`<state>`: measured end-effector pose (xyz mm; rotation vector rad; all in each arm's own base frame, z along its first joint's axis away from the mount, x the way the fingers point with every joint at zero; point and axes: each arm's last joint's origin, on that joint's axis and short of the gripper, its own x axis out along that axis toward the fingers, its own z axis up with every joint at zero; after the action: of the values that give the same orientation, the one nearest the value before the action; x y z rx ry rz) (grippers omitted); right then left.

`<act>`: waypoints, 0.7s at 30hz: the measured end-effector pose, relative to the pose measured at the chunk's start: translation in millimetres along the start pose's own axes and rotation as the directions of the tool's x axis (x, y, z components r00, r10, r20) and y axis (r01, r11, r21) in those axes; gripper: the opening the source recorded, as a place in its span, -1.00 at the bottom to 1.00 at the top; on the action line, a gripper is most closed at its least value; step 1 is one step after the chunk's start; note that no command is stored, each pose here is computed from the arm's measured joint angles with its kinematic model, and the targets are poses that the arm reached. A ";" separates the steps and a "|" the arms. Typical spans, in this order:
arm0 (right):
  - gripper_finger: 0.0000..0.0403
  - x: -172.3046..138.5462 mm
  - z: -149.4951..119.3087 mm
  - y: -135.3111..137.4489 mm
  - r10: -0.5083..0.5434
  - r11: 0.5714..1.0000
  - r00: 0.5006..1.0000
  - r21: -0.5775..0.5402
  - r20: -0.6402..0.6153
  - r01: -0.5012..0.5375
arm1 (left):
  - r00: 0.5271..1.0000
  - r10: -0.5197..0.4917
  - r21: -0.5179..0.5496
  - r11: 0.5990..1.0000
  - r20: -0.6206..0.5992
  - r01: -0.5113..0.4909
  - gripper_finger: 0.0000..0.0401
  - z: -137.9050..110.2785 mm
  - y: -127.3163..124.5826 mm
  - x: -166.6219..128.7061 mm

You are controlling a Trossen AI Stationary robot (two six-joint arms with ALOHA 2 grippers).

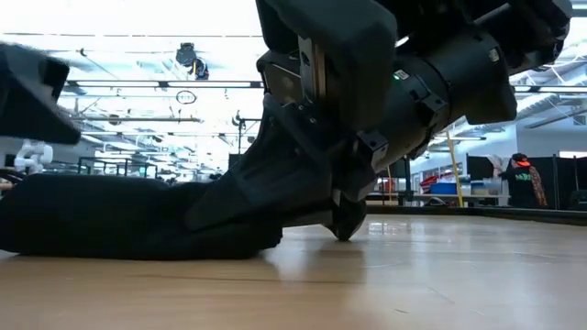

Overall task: Roll napkin
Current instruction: Roll the black napkin

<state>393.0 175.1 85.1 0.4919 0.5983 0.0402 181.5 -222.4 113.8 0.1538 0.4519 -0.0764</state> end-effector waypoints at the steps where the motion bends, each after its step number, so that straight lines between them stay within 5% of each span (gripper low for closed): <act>1: -0.90 0.1 0.0 -0.2 0.004 1.000 1.000 0.008 -0.005 -0.004 | 1.000 0.005 0.031 0.999 0.012 -0.005 0.30 1.9 -2.2 1.7; 11: -0.90 1.2 4.7 -5.4 0.012 0.997 1.000 0.070 -0.015 -0.011 | 0.998 0.058 0.266 0.963 -0.027 -0.049 0.65 -9.9 -19.3 28.6; 21: -0.90 1.6 5.5 -7.2 0.041 0.995 0.998 0.098 -0.041 -0.037 | 0.987 0.162 0.291 0.944 0.006 -0.156 0.35 -13.1 -23.5 38.2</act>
<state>396.7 166.6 84.9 0.5980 0.6353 0.0592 207.5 -245.0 82.3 0.4804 0.4426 0.0179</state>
